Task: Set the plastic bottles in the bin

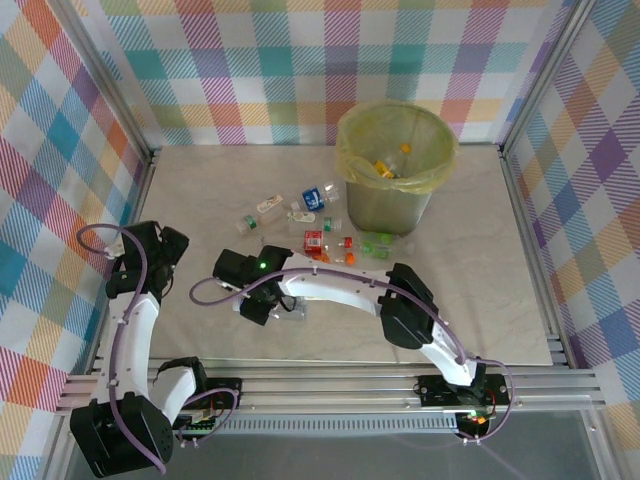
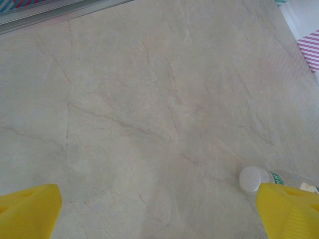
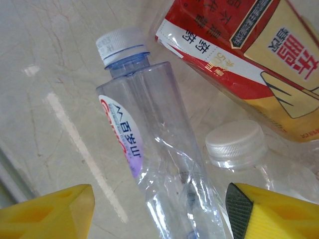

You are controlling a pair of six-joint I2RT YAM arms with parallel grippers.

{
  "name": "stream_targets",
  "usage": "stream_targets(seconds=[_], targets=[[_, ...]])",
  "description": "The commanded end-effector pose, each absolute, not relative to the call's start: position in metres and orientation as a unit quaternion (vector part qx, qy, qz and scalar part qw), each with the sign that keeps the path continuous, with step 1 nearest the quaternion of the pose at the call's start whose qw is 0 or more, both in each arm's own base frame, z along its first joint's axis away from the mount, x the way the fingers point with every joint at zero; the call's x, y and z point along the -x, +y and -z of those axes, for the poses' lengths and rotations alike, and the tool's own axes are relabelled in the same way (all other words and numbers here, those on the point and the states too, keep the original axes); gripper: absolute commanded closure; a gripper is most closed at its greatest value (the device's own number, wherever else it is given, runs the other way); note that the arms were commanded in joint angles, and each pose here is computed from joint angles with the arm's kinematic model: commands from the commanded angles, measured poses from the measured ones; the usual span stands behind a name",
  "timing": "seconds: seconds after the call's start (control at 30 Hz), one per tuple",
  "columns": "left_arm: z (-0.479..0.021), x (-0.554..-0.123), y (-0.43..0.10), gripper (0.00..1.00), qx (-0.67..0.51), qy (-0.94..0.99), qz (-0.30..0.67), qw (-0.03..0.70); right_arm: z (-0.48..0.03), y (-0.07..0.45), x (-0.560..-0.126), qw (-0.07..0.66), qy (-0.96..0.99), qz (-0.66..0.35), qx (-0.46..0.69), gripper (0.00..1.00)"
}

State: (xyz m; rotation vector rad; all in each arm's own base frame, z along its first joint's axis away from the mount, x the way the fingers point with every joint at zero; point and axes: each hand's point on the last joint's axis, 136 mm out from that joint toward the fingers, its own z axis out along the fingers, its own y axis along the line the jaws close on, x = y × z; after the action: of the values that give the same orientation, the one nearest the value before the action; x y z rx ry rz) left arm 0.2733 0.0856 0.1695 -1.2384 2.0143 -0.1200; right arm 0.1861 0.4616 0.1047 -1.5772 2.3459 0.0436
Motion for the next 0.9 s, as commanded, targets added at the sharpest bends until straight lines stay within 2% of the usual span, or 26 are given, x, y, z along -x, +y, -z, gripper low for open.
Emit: stream_targets(seconds=[0.0, 0.37, 0.87], targets=[[-0.165, -0.264, 0.093, 0.0, 0.503, 0.777, 0.036, 0.375, -0.1, 0.462, -0.187, 0.151, 0.81, 0.003, 0.566, 0.31], [-0.163, -0.265, 0.092, 0.0, 0.508, 0.774, 0.042, 0.375, -0.077, 0.469, -0.181, 0.124, 0.809, -0.002, 0.574, 0.37], [-0.161, -0.264, 0.092, 0.0, 0.509, 0.775, 0.041, 0.372, -0.059, 0.472, -0.169, 0.095, 0.806, -0.012, 0.585, 0.37]])
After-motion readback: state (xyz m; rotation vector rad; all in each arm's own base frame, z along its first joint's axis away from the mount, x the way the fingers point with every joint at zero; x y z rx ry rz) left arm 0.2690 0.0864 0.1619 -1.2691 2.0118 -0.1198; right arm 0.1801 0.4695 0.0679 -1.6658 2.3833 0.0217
